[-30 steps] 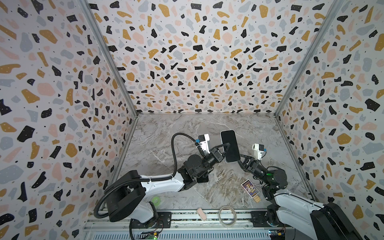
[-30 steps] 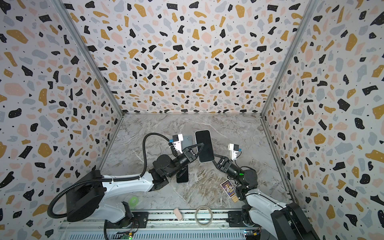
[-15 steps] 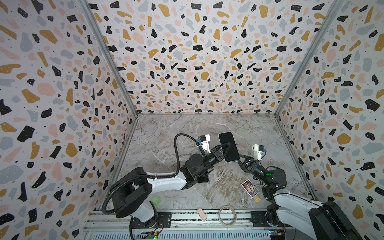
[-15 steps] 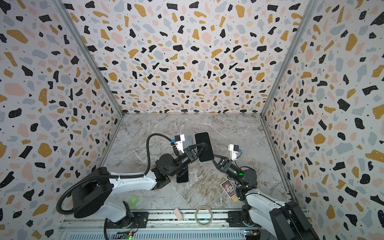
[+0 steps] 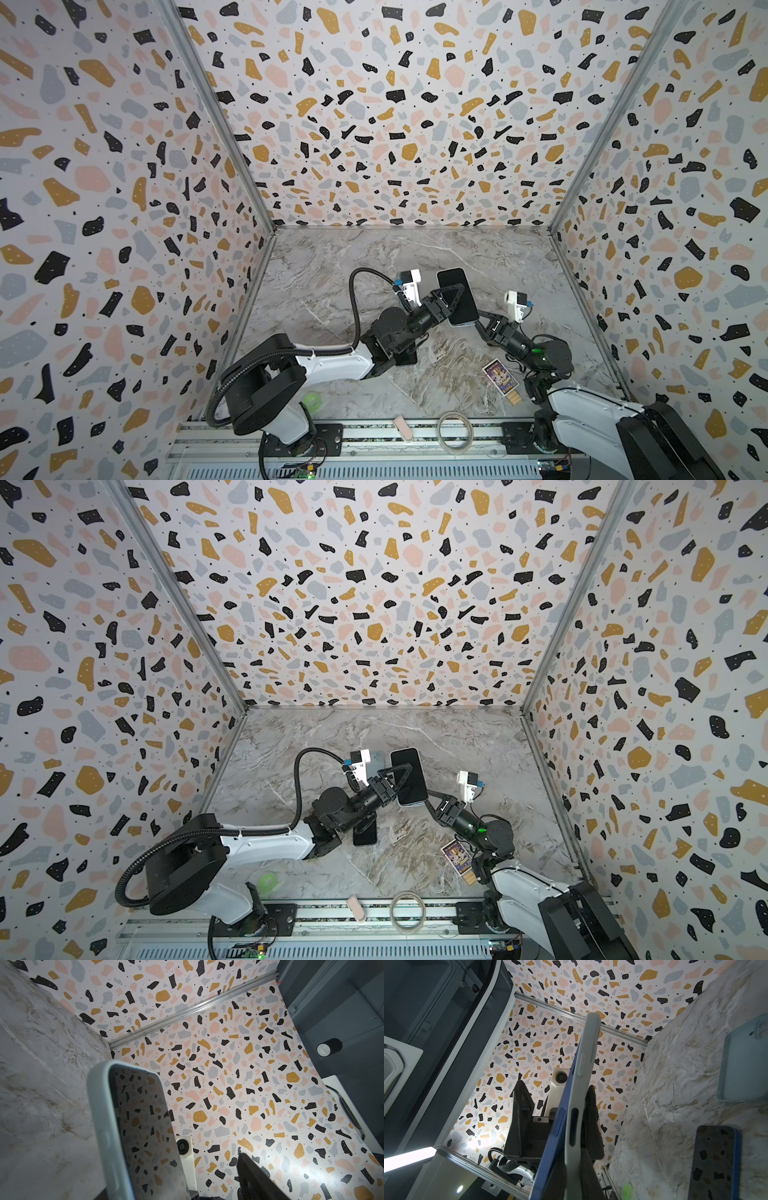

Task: Take the phone out of the phone case
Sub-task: Remove the phone case from the phone.

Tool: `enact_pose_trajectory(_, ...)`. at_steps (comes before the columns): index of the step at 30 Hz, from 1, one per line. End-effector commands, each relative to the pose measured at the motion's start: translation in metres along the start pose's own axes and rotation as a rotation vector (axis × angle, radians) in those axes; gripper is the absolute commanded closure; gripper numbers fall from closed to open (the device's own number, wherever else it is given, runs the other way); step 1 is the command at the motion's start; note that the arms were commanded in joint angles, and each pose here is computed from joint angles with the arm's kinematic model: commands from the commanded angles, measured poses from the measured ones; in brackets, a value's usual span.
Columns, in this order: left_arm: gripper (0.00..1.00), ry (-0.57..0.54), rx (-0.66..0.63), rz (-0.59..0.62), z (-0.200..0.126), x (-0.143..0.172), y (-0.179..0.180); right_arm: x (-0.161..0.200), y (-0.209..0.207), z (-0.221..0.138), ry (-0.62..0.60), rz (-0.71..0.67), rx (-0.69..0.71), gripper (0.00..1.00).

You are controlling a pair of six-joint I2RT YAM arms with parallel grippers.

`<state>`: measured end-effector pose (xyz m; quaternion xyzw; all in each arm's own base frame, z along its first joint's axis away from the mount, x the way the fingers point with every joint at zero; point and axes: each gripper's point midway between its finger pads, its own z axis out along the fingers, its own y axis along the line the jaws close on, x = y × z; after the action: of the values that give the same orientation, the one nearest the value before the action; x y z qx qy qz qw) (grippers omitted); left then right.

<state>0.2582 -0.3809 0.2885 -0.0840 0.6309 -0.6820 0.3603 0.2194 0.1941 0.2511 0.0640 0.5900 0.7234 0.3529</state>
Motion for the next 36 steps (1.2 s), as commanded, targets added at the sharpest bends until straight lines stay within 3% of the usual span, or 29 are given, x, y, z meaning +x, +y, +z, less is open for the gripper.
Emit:
enact_pose_trajectory(1,0.24,-0.022,-0.007,0.022,-0.004,-0.008,-0.004,-0.008,0.027,-0.001,-0.036,-0.068,-0.091,1.0)
enact_pose_trajectory(17,0.11,-0.056,-0.151,0.118,-0.015,-0.025,0.006,-0.008,0.026,-0.002,-0.046,-0.069,-0.092,1.0)
enact_pose_trajectory(26,0.1,-0.164,-0.364,0.289,-0.044,-0.061,0.009,-0.009,0.027,-0.003,-0.05,-0.067,-0.096,1.0)
enact_pose_trajectory(29,0.1,-0.213,-0.386,0.394,-0.057,-0.08,-0.014,-0.009,0.027,-0.003,-0.052,-0.066,-0.095,1.0)
enact_pose_trajectory(32,0.1,-0.192,-0.367,0.611,-0.058,-0.085,-0.052,-0.009,0.027,-0.004,-0.054,-0.063,-0.092,1.0)
enact_pose_trajectory(36,0.1,-0.1,-0.336,1.017,-0.055,-0.061,-0.109,-0.009,0.026,-0.004,-0.054,-0.063,-0.086,1.0)
